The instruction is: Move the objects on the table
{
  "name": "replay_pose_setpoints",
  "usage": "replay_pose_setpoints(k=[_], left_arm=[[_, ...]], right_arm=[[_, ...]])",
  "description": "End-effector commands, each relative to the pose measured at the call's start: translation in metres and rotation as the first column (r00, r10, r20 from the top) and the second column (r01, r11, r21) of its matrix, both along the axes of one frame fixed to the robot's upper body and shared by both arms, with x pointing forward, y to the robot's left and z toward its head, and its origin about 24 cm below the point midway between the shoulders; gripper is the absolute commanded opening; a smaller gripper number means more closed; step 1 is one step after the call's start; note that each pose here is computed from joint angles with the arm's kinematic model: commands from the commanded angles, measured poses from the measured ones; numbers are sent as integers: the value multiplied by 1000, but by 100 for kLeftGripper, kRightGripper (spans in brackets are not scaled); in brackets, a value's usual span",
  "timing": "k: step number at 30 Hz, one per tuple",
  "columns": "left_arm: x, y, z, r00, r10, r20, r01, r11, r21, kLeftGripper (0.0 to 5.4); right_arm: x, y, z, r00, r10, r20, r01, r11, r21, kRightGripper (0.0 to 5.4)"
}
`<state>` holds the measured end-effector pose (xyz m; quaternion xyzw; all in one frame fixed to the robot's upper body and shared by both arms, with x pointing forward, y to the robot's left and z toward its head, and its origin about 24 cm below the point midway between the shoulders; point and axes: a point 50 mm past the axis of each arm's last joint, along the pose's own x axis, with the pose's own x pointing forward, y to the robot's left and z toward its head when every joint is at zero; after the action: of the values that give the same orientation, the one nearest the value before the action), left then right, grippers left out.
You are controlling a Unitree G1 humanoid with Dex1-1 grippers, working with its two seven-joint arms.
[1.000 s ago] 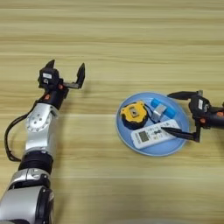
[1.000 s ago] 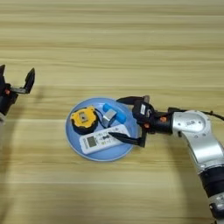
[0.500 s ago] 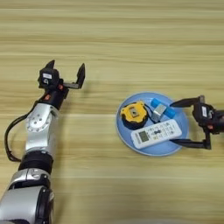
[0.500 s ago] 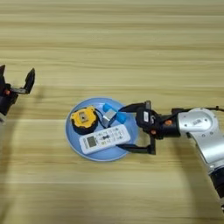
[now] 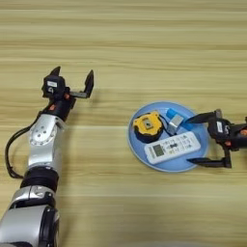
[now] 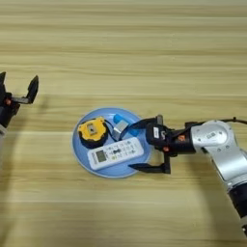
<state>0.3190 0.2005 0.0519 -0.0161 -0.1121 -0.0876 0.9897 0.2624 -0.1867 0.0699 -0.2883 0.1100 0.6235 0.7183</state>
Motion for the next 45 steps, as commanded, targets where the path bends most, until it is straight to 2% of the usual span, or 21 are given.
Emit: replay_pose_setpoints(k=[1, 10, 18, 30, 45], left_arm=[[3, 0, 4, 1000, -3, 14, 4, 1000, -1, 540], [3, -2, 3, 1000, -4, 14, 4, 1000, -2, 540], [3, -3, 3, 1000, -5, 15, 6, 1000, -4, 540], [3, -4, 2, 1000, -5, 15, 5, 1000, -6, 540], [3, -1, 4, 1000, -2, 19, 2, 1000, -2, 540]], right_arm=[[2, 4, -2, 1000, 3, -12, -3, 999, -32, 538], [5, 7, 0, 999, 11, -41, -15, 995, -94, 538], [6, 8, 1, 997, -13, -81, -2, 984, -179, 538], [6, 16, -9, 991, -23, -135, -6, 978, -211, 538], [7, 24, -18, 988, -8, -155, -21, 982, -186, 373]])
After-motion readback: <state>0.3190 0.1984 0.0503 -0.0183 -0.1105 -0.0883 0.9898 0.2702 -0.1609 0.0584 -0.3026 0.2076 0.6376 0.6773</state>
